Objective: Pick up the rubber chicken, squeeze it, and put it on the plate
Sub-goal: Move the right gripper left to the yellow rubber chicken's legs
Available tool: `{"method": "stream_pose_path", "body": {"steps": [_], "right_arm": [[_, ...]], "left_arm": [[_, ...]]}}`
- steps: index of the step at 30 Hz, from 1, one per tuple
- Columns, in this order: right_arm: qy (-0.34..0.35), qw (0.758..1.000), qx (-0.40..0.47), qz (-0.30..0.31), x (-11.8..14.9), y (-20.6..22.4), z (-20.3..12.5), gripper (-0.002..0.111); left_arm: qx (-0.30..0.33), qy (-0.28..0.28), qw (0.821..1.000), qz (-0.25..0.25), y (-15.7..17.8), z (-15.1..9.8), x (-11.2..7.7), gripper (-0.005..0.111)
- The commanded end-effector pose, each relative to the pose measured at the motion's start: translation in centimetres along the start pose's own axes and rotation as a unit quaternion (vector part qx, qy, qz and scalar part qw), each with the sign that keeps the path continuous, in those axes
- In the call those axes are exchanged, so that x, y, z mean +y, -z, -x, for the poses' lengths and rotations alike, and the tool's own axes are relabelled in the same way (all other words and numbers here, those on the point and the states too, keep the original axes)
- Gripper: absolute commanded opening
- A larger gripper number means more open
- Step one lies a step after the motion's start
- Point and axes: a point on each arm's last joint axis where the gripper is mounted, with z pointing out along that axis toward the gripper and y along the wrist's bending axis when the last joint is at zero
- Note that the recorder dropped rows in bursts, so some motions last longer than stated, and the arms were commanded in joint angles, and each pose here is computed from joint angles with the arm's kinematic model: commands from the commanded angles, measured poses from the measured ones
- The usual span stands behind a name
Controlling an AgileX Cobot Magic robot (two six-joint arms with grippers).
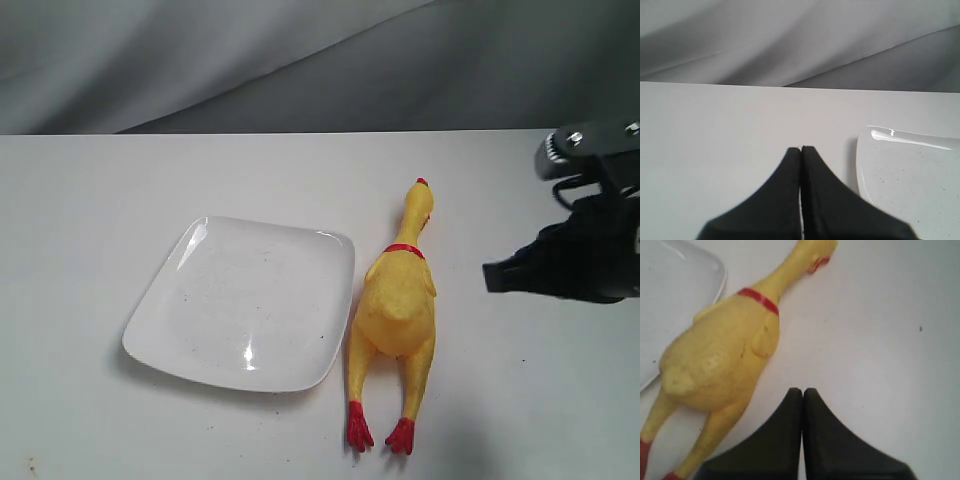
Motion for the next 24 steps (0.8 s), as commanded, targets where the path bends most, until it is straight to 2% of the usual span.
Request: {"method": "stream_pose_path", "body": {"steps": [1,4,6,7,8,11,16,24], "right_arm": [[0.039,0.998,0.050,0.009,1.1,-3.6,-0.8,0.000],[0.054,0.995,0.079,0.011,1.4,-5.7,-1.6,0.002],[0.056,0.993,0.104,0.009,1.4,-7.0,-2.3,0.015],[0.052,0.992,0.116,0.010,1.4,-7.6,-2.6,0.029],[0.051,0.991,0.122,0.010,1.4,-7.9,-2.8,0.037],[0.052,0.991,0.123,0.011,1.4,-8.4,-3.0,0.051],[0.021,0.992,0.121,0.019,1.9,-8.5,-3.0,0.051],[0.091,0.986,0.123,0.062,6.1,-8.0,-3.8,0.051]], "left_arm": [[0.001,0.001,1.000,0.001,0.0,-0.2,0.0,0.000],[0.001,0.001,1.000,0.001,0.0,-0.2,0.0,0.000],[0.001,0.001,1.000,0.001,0.0,-0.2,0.0,0.000],[0.001,0.001,1.000,0.001,0.0,-0.2,0.0,0.000],[0.001,0.001,1.000,0.001,0.0,-0.2,0.0,0.000],[0.001,0.001,1.000,0.001,0.0,-0.2,0.0,0.000],[0.001,0.001,1.000,0.001,0.0,-0.2,0.0,0.000],[0.001,0.001,1.000,0.001,0.0,-0.2,0.0,0.000]]}}
